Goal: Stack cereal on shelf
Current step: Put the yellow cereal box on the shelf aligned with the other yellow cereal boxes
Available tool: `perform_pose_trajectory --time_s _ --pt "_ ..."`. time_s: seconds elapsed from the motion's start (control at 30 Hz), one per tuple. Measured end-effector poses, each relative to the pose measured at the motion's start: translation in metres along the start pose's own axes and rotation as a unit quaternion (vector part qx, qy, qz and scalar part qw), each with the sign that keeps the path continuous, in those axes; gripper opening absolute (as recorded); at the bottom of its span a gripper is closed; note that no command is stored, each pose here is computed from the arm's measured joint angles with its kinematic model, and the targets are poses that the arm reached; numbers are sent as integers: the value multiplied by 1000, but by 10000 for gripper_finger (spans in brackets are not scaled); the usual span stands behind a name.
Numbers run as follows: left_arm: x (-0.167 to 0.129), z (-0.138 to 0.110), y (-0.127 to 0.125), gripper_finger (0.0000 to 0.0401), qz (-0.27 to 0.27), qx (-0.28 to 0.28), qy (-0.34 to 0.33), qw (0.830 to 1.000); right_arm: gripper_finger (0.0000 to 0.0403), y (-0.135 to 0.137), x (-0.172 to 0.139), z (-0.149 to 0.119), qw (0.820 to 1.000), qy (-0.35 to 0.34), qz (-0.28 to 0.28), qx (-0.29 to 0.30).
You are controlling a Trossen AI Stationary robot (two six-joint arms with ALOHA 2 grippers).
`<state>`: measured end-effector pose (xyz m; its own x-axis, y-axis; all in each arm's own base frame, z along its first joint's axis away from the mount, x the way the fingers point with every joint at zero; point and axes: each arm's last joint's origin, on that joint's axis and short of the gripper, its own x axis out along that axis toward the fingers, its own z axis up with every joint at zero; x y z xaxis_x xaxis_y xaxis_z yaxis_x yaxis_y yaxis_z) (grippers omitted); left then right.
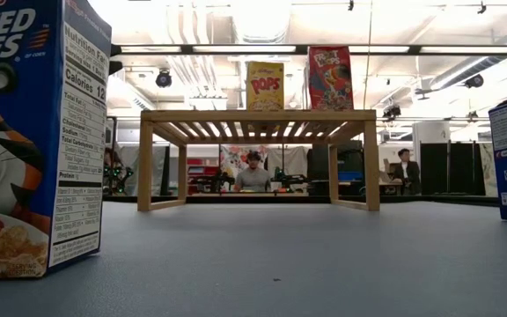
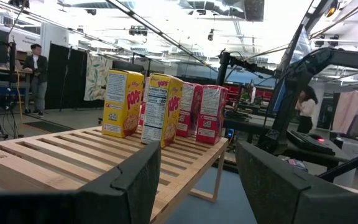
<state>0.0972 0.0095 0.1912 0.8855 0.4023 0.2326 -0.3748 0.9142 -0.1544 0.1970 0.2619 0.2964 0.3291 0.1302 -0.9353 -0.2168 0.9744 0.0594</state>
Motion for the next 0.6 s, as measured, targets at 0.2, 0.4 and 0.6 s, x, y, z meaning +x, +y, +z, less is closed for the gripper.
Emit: perform_pose_trajectory --time_s 0.2,0.4,0.6 --pt "0 0 0 193 0 0 0 1000 145 -12 -12 19 999 -43 -22 21" --pt "0 0 0 193 0 0 0 1000 151 -19 -12 23 998 -42 -30 35" --pt "0 0 0 193 0 0 0 1000 153 -22 -12 21 998 -27 -40 33"
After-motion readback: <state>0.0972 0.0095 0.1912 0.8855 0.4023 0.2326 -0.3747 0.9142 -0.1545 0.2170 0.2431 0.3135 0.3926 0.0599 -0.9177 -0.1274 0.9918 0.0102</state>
